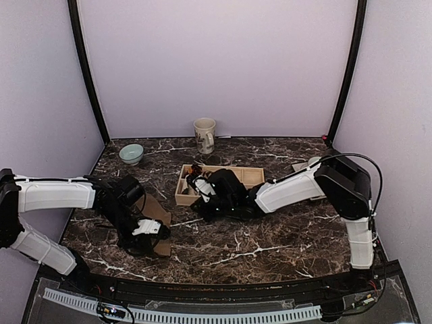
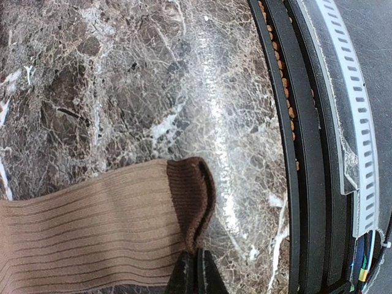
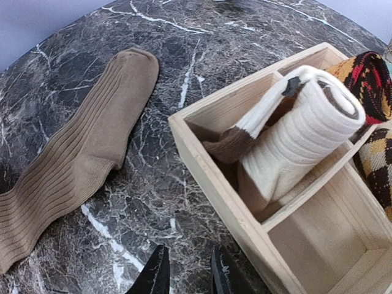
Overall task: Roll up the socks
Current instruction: Move the storage box to the center of the board.
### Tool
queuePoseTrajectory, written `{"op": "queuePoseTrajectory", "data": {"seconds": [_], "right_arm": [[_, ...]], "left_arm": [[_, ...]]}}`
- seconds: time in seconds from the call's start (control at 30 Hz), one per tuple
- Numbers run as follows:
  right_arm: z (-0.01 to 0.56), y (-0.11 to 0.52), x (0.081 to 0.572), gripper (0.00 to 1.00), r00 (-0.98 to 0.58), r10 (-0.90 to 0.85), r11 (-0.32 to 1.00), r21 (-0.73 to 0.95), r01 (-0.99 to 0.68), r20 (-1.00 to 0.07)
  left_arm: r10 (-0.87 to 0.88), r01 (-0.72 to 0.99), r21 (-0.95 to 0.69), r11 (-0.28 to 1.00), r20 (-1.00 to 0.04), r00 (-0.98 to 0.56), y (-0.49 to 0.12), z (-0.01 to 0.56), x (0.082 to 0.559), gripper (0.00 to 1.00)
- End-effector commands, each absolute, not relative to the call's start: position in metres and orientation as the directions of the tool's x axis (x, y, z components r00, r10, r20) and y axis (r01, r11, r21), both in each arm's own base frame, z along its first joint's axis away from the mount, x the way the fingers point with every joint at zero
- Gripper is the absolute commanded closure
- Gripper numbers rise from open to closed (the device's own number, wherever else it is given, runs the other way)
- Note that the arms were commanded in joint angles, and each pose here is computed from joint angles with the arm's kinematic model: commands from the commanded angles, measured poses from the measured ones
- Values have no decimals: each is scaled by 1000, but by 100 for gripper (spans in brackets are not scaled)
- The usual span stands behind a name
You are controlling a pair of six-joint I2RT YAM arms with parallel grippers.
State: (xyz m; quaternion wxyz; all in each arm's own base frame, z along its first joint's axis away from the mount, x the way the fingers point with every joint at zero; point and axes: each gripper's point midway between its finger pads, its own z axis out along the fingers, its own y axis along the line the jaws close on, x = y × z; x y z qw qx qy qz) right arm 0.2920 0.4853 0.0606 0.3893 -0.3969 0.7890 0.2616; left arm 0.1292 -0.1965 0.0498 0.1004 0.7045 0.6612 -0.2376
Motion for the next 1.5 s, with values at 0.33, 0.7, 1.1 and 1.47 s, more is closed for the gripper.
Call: {"op": "queuePoseTrajectory", "data": {"seconds": [0.33, 0.7, 1.1, 1.47], "right_arm": [[79, 532, 326, 44, -379, -445, 652, -4, -758, -811], [109, 448, 343, 48, -485, -356, 796, 13, -605, -799], [81, 382, 367, 50, -660, -386, 886, -60, -460, -645], [52, 388, 374, 51, -741, -360, 916, -64, -396, -567]], "left_arm": [[911, 996, -65, -68, -412, 35, -176, 45, 134, 84], [875, 994, -64, -94, -482, 52, -186, 97, 129, 6], [960, 980, 140, 143, -261, -103, -137, 40, 233, 18], [941, 981, 106, 163, -316, -122, -154, 28, 255, 19]]}}
